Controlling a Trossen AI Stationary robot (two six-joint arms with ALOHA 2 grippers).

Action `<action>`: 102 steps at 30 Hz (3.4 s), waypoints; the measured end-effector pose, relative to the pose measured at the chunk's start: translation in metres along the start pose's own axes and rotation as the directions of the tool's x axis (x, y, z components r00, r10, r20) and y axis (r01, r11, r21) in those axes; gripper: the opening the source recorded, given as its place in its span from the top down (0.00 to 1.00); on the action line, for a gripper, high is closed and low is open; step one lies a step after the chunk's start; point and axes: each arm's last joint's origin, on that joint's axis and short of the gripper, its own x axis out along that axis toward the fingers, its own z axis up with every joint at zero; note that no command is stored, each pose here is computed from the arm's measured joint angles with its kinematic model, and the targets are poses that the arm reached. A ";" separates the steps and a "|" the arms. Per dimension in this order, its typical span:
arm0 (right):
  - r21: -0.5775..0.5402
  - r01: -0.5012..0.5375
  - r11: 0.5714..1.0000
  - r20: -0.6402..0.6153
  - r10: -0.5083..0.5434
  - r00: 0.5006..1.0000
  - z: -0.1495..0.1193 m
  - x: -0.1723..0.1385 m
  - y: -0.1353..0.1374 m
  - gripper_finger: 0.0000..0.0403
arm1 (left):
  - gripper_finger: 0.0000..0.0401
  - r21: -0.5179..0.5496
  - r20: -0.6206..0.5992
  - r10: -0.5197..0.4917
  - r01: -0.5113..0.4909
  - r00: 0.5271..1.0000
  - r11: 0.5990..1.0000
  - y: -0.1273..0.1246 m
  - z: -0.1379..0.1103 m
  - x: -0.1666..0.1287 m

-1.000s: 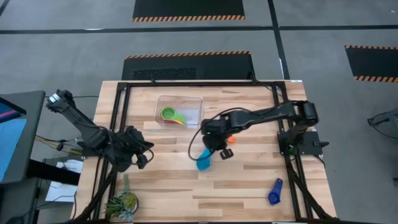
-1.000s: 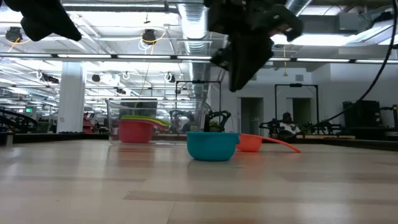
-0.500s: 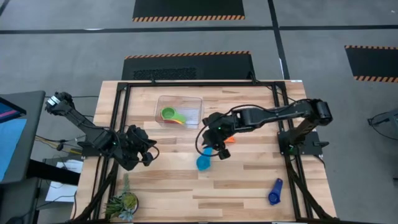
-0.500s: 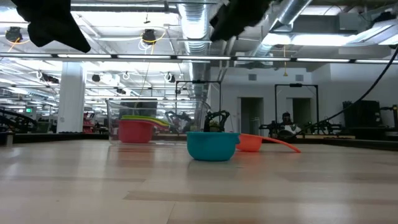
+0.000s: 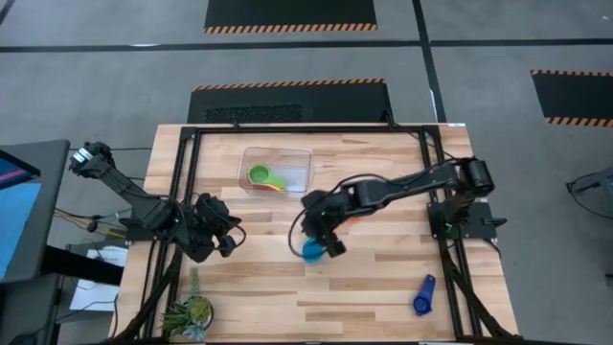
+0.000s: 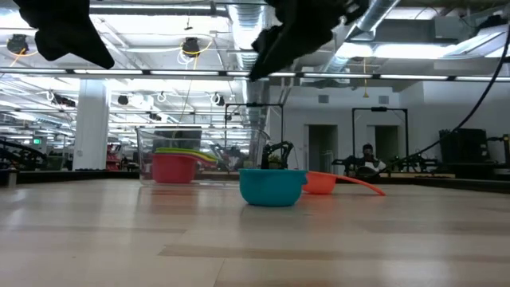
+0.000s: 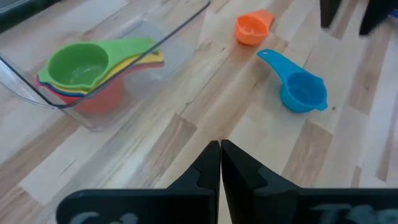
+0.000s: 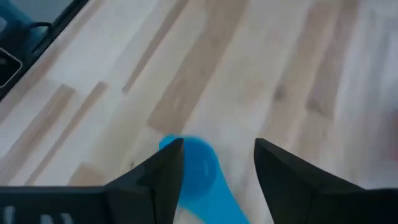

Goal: Nest measuring cups in basket
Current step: Stack the light blue measuring cup on top of the green measuring cup in the transparent bin

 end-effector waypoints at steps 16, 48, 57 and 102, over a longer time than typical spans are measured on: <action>0.009 -0.069 0.998 -0.118 0.069 0.991 0.006 0.060 -0.014 0.46 | 1.00 0.044 -0.020 -0.016 0.017 1.000 0.999 -0.001 0.000 0.000; 0.006 -0.115 0.993 -0.358 0.109 0.927 -0.033 0.087 -0.020 0.46 | 1.00 0.081 -0.067 -0.044 0.049 0.997 0.996 -0.002 -0.002 0.000; -0.002 -0.110 0.994 -0.338 0.102 0.936 -0.030 0.088 -0.021 0.46 | 1.00 0.080 -0.065 -0.042 0.048 0.997 0.996 -0.002 -0.002 0.000; 0.222 0.098 0.970 -0.252 -0.040 0.967 -0.003 0.078 -0.029 0.98 | 1.00 0.112 -0.051 -0.066 0.072 0.997 0.991 -0.005 0.000 0.000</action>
